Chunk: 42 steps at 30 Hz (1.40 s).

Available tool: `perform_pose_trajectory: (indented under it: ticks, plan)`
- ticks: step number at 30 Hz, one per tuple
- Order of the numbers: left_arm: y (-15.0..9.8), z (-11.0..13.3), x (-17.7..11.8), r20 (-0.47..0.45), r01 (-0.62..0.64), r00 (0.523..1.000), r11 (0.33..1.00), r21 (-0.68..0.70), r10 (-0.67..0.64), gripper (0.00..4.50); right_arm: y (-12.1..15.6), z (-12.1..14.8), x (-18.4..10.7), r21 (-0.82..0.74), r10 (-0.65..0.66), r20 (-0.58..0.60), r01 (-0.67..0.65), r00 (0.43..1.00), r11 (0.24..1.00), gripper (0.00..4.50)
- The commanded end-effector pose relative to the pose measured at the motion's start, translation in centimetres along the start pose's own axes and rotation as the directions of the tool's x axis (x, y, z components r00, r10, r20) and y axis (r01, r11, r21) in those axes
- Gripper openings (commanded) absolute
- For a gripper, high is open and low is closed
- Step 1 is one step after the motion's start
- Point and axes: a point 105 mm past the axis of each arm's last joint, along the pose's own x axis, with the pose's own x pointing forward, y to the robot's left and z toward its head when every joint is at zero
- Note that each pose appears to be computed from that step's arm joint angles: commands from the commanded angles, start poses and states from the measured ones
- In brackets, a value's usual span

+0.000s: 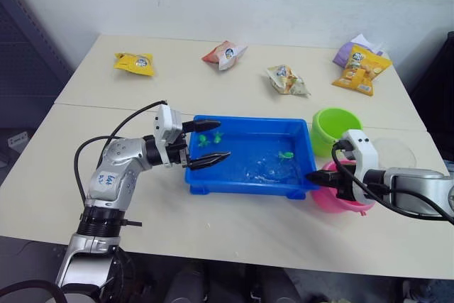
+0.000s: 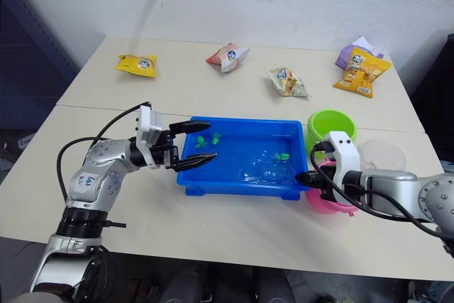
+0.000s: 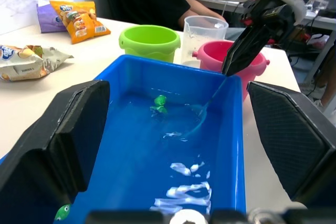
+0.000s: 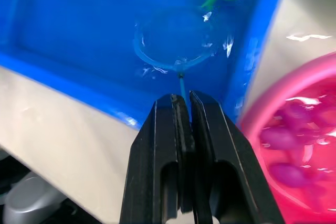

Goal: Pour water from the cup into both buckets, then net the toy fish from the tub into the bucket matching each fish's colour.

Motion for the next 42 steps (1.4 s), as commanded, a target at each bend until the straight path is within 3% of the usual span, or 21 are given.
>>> perform_pose_trajectory:
  ticks: [1,11,14,18,24,31,42]
  plan:
    - [0.2,0.9,0.0,0.018,0.0,1.0,0.999,0.036,-0.001,4.49,-0.9,1.1,0.1,-0.014,-0.044,0.029,0.045,0.999,0.999,0.0]
    - [-0.1,0.7,0.1,0.012,0.017,1.0,0.999,0.028,-0.017,4.49,-1.4,1.7,1.7,-0.049,-0.156,0.142,0.164,0.977,0.985,0.0]
    - [-0.1,0.8,0.3,0.012,0.025,1.0,0.999,0.028,-0.026,4.49,0.1,1.7,2.3,0.029,-0.093,0.158,0.09,0.983,0.996,0.0]
    - [-0.1,0.9,0.4,0.013,0.031,0.999,0.999,0.027,-0.032,4.49,2.2,1.4,2.0,0.095,0.009,0.124,-0.021,0.992,0.995,0.0]
    - [-0.2,0.7,0.4,0.0,0.039,0.999,0.999,0.026,-0.039,4.49,1.3,1.0,1.4,0.121,-0.067,0.045,0.061,0.997,0.991,0.0]
    - [0.2,-0.5,-0.3,-0.168,0.039,0.986,0.995,0.097,-0.022,4.49,1.3,2.8,1.6,0.184,-0.121,0.111,0.099,0.986,0.978,0.0]
    - [0.3,-1.3,-2.3,-0.239,-0.012,0.971,0.998,0.065,0.027,4.49,0.5,3.2,2.4,0.219,-0.252,0.162,0.214,0.954,0.952,0.0]
